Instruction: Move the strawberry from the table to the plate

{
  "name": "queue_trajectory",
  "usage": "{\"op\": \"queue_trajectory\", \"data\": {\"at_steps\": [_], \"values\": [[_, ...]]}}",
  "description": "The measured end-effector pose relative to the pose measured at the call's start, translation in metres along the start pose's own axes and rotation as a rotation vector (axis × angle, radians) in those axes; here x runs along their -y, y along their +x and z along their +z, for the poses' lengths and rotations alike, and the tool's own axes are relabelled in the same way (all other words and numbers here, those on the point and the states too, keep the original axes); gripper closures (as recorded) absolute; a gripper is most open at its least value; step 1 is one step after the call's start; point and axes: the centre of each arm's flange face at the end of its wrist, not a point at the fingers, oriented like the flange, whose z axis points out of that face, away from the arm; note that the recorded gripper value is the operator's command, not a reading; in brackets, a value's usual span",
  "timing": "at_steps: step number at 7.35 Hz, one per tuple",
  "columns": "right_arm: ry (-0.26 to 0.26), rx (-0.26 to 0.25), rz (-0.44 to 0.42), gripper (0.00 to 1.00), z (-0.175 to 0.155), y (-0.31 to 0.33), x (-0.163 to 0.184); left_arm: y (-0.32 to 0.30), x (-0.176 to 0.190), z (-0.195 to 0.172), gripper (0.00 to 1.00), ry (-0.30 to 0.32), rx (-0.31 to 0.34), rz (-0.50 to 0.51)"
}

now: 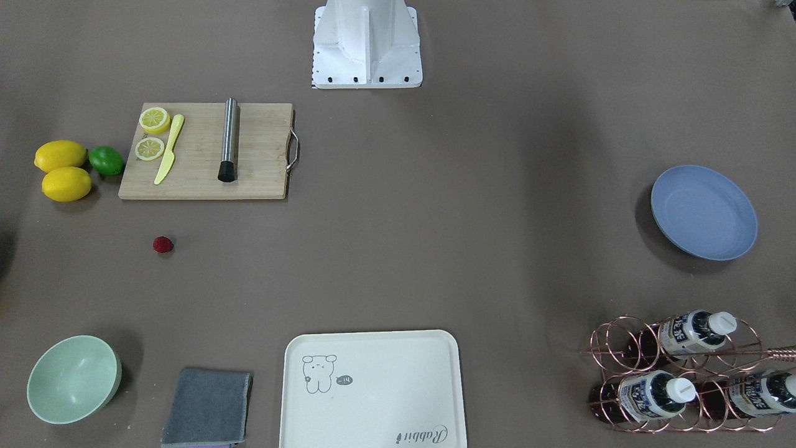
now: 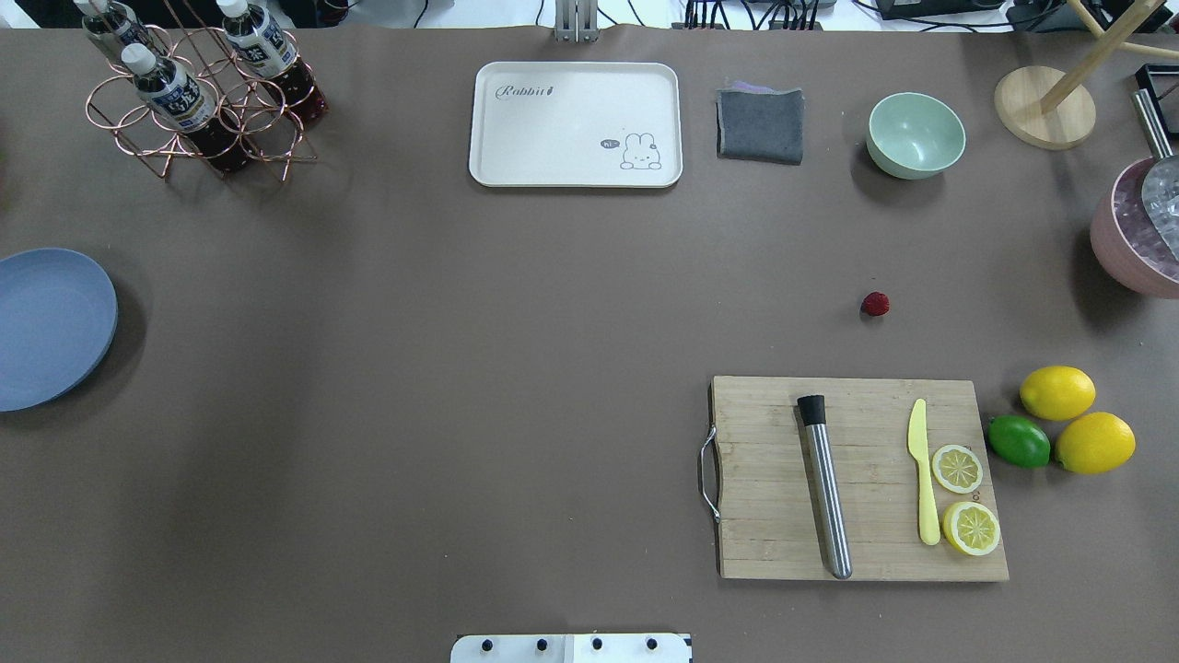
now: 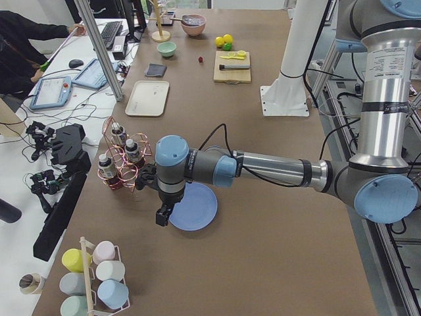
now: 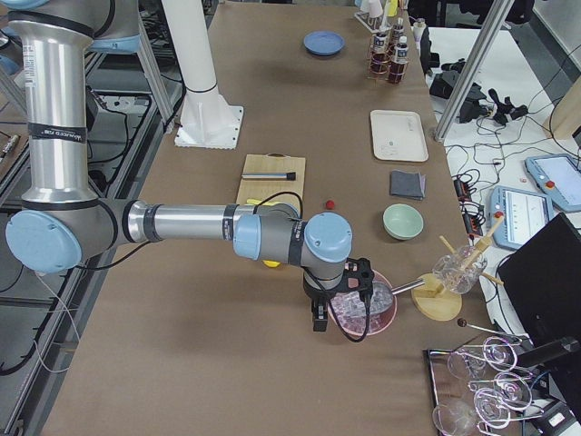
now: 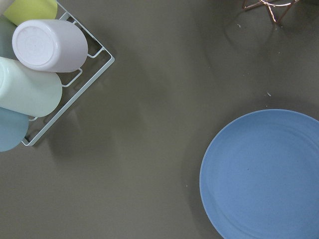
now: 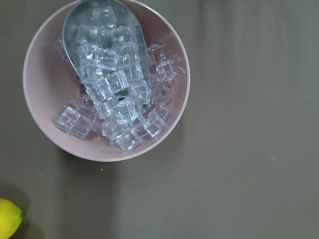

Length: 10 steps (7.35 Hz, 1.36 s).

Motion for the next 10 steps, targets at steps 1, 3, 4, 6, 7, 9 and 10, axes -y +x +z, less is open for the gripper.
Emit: {"op": "queue_trajectory", "data": {"at_steps": [1, 3, 4, 6, 7, 9, 10], "values": [[0.001, 0.0, -0.001, 0.0, 0.0, 0.0, 0.0, 0.0, 0.0, 0.0, 0.02, -0.001, 0.0, 0.0], [0.003, 0.0, -0.002, 0.0, -0.001, -0.001, 0.001, 0.0, 0.0, 0.0, 0.02, 0.0, 0.0, 0.002], [0.004, 0.0, -0.002, 0.0, -0.002, -0.002, 0.001, 0.001, 0.002, -0.001, 0.02, 0.003, 0.0, 0.004], [0.007, 0.0, -0.004, 0.0, -0.003, -0.002, 0.002, 0.006, 0.01, -0.005, 0.02, 0.015, 0.003, 0.02], [0.011, 0.0, -0.006, 0.0, -0.003, -0.002, 0.002, 0.007, 0.008, -0.004, 0.02, 0.016, 0.002, 0.023], [0.017, -0.001, -0.009, 0.0, -0.005, -0.004, 0.003, 0.005, 0.005, -0.002, 0.02, 0.027, 0.003, 0.029], [0.02, -0.001, -0.01, 0.0, -0.006, -0.005, 0.003, 0.004, 0.006, -0.001, 0.02, 0.032, 0.004, 0.034]]}}
